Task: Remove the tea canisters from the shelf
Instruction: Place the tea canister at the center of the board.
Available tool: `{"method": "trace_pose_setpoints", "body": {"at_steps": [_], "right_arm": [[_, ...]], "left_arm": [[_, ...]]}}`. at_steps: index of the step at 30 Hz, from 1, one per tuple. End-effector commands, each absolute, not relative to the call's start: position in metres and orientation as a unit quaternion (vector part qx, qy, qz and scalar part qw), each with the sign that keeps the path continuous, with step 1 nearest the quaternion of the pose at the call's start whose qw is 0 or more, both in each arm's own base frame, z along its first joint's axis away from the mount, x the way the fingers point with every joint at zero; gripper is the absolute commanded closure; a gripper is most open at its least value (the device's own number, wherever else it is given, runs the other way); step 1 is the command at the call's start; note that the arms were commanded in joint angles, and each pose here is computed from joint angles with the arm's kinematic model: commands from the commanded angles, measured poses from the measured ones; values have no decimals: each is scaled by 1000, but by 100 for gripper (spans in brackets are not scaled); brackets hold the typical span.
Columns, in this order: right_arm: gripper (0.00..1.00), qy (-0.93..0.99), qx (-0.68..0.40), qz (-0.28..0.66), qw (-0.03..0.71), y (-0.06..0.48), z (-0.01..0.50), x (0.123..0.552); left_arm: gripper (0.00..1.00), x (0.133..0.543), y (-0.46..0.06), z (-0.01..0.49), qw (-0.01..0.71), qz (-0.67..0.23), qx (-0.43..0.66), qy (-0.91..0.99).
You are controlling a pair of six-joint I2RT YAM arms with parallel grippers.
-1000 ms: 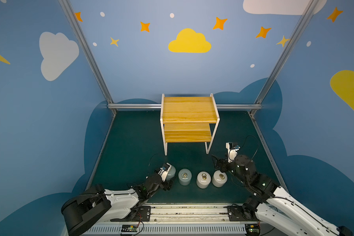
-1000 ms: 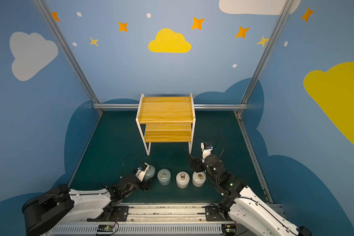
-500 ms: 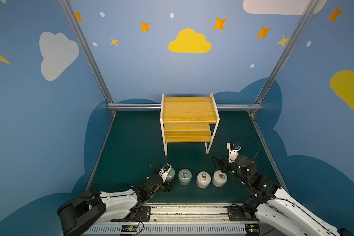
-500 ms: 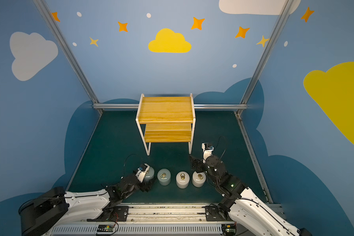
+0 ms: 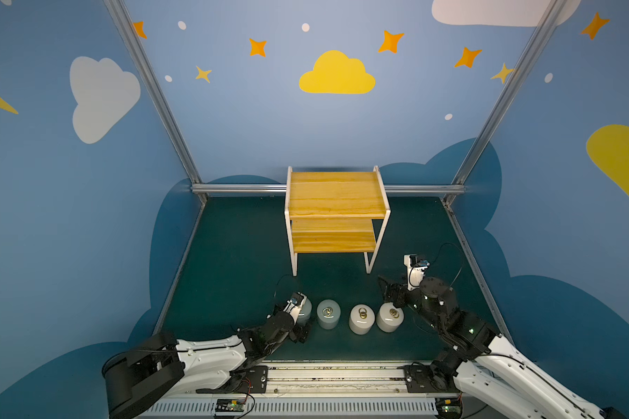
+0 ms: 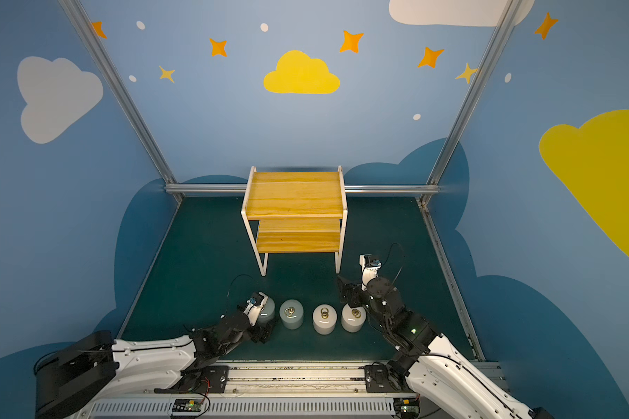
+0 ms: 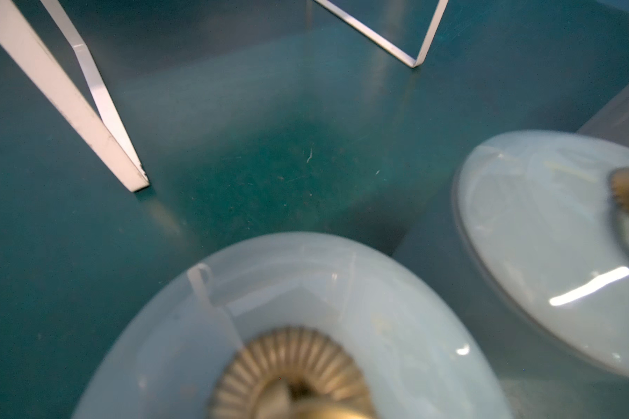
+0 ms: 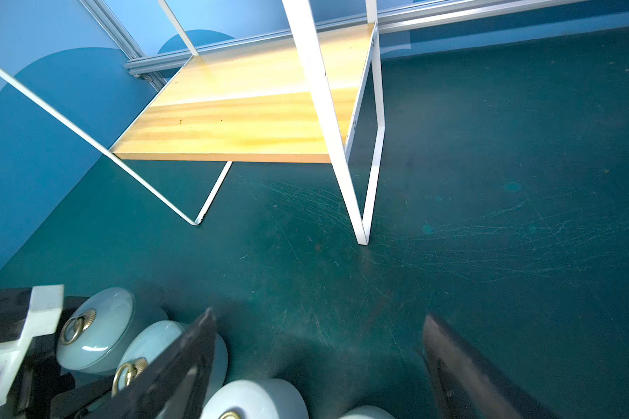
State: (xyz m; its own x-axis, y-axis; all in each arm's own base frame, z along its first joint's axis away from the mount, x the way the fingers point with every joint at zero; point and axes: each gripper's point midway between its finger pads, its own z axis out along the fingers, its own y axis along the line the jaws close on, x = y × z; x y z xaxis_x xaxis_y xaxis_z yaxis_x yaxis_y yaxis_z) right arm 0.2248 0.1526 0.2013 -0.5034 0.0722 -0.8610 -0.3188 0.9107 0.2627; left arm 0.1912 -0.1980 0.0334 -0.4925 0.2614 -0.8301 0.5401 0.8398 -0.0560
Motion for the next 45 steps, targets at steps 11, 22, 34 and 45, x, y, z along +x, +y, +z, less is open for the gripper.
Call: {"method": "trace_pose_setpoints", "body": {"at_steps": [11,22,34,45], "right_arm": [[9,847,-71,197,489,148,196,221],[9,846,-70,199,489,147,196,221],[9,846,-69,199,490,146,197,222],[9,847,-72,197,489,148,200,225]], "left_arm": [[6,193,-186,35,442,-137,193,865],[5,182,-187,33,433,-138,199,868],[2,177,-185,44,434,-141,193,868],[2,170,-180,65,447,-157,191,860]]}}
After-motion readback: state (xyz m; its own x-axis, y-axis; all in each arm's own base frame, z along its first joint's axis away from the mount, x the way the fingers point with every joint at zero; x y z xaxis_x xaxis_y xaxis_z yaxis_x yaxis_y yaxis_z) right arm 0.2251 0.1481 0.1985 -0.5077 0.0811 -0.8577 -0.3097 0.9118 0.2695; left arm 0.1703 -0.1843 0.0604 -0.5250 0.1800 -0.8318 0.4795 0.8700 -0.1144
